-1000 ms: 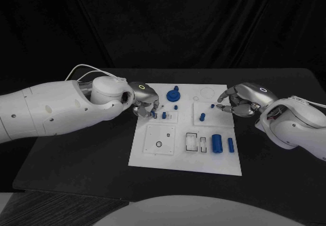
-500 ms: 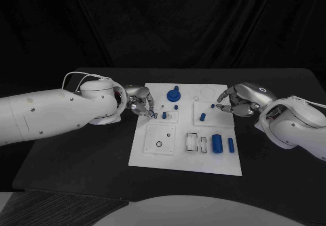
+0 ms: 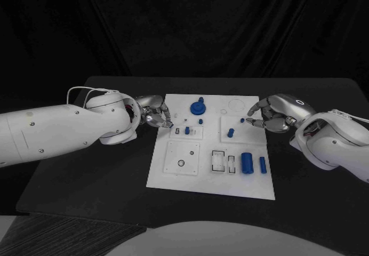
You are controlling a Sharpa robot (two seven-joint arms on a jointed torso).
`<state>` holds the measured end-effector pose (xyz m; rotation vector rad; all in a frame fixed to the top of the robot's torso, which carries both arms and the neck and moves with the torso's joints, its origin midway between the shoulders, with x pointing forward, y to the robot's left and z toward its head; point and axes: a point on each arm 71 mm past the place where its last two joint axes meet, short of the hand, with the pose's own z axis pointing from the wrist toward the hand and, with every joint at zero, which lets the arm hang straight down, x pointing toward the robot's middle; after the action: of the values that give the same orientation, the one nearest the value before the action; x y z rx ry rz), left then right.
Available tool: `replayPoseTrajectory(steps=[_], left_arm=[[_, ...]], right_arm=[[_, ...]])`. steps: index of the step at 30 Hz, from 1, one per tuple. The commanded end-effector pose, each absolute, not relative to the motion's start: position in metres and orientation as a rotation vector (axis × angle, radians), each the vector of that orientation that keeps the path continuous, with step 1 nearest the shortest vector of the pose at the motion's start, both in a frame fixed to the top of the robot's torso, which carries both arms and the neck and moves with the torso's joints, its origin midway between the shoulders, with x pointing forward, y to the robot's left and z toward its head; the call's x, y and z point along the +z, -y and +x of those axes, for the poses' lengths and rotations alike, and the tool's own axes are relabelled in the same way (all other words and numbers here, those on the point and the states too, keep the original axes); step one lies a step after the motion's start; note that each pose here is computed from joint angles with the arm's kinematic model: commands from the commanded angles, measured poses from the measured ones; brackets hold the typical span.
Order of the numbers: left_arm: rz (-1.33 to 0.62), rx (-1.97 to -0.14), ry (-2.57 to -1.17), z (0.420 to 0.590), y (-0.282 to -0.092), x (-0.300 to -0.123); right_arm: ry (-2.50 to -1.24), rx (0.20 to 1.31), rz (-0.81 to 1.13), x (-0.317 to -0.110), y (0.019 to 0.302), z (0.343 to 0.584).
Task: Assemble the parts on the task board
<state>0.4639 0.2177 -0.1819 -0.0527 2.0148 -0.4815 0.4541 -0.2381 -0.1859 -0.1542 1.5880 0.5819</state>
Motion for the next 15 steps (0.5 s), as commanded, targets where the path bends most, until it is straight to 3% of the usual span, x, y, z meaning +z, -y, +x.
replayPoseTrajectory(steps=[1, 15], left_arm=[[-0.129, -0.500, -1.968, 0.464, -0.218, -0.184], [-0.188, -0.499, -1.944, 0.459, -0.218, -0.200]], right_arm=[[-1.574, 0.574, -0.128, -0.185, 0.239, 0.454], [-1.568, 0.576, -0.124, -0.184, 0.238, 0.454]])
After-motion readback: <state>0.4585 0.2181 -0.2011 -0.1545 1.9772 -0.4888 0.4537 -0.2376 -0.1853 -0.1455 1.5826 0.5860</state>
